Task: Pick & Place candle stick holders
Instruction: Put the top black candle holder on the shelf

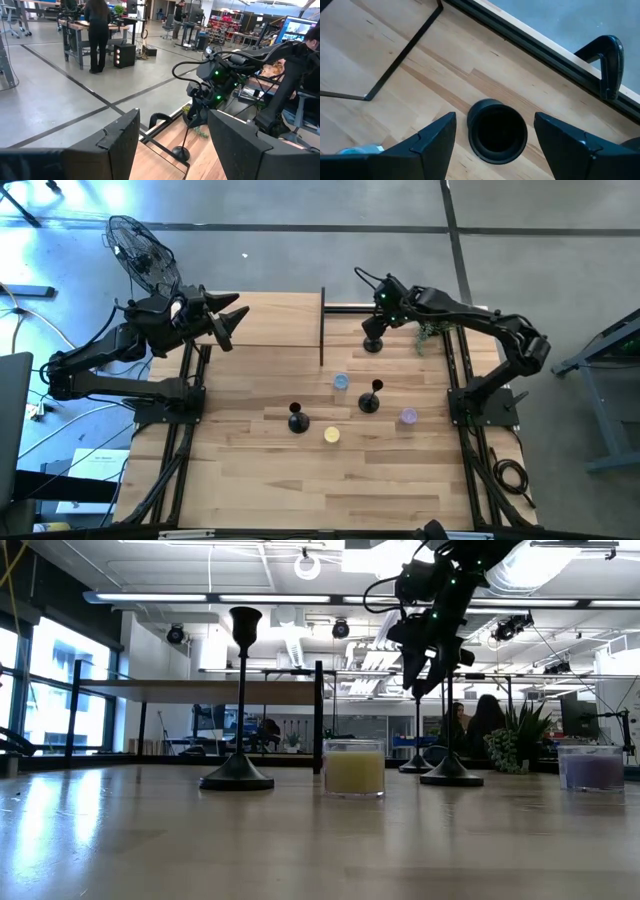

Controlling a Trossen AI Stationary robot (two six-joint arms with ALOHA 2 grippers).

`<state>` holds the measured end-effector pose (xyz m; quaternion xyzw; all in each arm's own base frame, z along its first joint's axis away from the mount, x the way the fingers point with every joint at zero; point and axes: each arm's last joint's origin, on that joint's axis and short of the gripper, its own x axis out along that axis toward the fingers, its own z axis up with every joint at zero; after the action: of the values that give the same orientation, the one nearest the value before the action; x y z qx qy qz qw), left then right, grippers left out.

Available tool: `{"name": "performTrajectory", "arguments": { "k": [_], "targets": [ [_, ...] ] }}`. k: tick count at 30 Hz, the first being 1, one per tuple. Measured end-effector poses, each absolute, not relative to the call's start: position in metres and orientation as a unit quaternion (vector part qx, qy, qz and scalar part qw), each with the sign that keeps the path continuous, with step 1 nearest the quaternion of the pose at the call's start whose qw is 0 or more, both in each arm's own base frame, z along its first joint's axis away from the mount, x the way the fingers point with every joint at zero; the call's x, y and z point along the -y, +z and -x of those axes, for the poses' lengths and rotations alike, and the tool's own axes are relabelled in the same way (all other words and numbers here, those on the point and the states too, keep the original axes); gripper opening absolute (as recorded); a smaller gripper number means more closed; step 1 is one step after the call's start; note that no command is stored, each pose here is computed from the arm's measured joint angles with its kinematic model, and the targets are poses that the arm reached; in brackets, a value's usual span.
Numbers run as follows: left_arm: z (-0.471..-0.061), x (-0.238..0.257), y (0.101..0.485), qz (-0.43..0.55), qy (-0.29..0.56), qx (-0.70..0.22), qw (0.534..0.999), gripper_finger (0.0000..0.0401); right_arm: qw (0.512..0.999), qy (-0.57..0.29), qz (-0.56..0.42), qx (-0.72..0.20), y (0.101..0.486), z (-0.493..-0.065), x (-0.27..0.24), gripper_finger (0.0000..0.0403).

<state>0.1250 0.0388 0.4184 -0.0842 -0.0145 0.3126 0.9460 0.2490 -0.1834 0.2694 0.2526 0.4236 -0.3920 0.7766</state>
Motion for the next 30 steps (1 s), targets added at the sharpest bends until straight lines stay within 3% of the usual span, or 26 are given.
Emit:
{"name": "performTrajectory", "arguments": {
  "k": [5, 17, 30],
  "targets": [
    [-0.125, -0.039, 0.418, 0.084, 0.313, 0.015, 0.946, 0.0233, 0.777, -0.391, -0.242, -0.429, 0.268, -0.249, 0.184, 0.0231],
    [-0.126, -0.038, 0.418, 0.088, 0.299, 0.014, 0.950, 0.0233, 0.770, -0.376, -0.233, -0.460, 0.251, -0.257, 0.190, 0.0115],
    [-0.126, -0.038, 0.417, 0.088, 0.297, 0.009, 0.951, 0.0233, 0.771, -0.374, -0.224, -0.464, 0.250, -0.258, 0.190, 0.0114]
  ]
}}
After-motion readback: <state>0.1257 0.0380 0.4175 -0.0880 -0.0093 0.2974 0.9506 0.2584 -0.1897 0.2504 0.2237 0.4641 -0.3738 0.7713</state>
